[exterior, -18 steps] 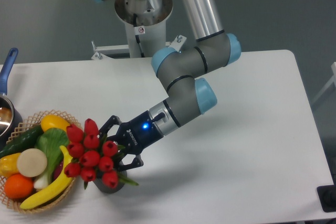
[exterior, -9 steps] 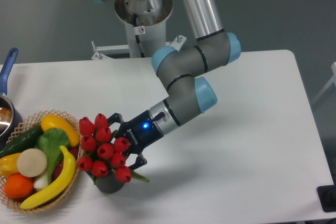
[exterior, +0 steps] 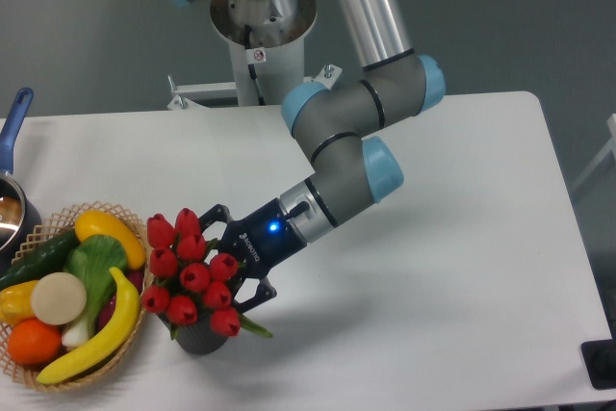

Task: Insert the flowers into the vase
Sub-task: 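Open the gripper to release the tulips in the vase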

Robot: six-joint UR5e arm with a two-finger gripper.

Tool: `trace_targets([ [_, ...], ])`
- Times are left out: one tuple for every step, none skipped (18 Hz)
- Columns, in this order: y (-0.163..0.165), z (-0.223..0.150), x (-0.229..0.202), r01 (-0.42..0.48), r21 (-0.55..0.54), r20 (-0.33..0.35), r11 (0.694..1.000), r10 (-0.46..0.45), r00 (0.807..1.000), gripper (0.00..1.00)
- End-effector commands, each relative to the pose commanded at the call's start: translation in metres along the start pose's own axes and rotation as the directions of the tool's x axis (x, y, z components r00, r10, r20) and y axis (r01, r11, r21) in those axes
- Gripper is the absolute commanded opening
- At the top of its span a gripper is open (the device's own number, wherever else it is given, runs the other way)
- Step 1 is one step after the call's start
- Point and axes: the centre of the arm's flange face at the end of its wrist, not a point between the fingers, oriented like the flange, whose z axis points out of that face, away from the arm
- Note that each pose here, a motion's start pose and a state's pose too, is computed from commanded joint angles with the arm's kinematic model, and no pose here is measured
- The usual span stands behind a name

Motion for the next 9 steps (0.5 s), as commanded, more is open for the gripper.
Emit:
trace_targets([
  [0.003, -0.001, 0.002, 0.007, 0.002, 0.001, 1.0, -0.007, 1.0, 0.77],
  [0.006, -0.003, 0.004, 0.011, 0.002, 0.003, 1.0, -0.011, 1.0, 0.77],
  [0.005, -0.008, 0.006, 0.009, 0.002, 0.012, 1.0, -0.009, 1.0, 0.76],
  [0.004, -0.012, 0.008, 0.007, 0.003, 0.016, 1.0, -0.007, 1.0, 0.76],
  [0.001, -0.016, 0.01, 0.002, 0.005, 0.024, 1.0, -0.002, 1.0, 0.77],
  [0.001, -0.023, 0.011, 0.003, 0.006, 0.035, 1.0, -0.004, 0.999, 0.77],
  [0.001, -0.028, 0.011, 0.001, 0.007, 0.043, 1.0, -0.002, 0.999, 0.76],
  [0.003, -0.03, 0.012, 0.004, 0.008, 0.047, 1.0, -0.005, 0.999, 0.77],
  [0.002, -0.034, 0.012, 0.003, 0.01, 0.055, 1.0, -0.004, 0.998, 0.77],
])
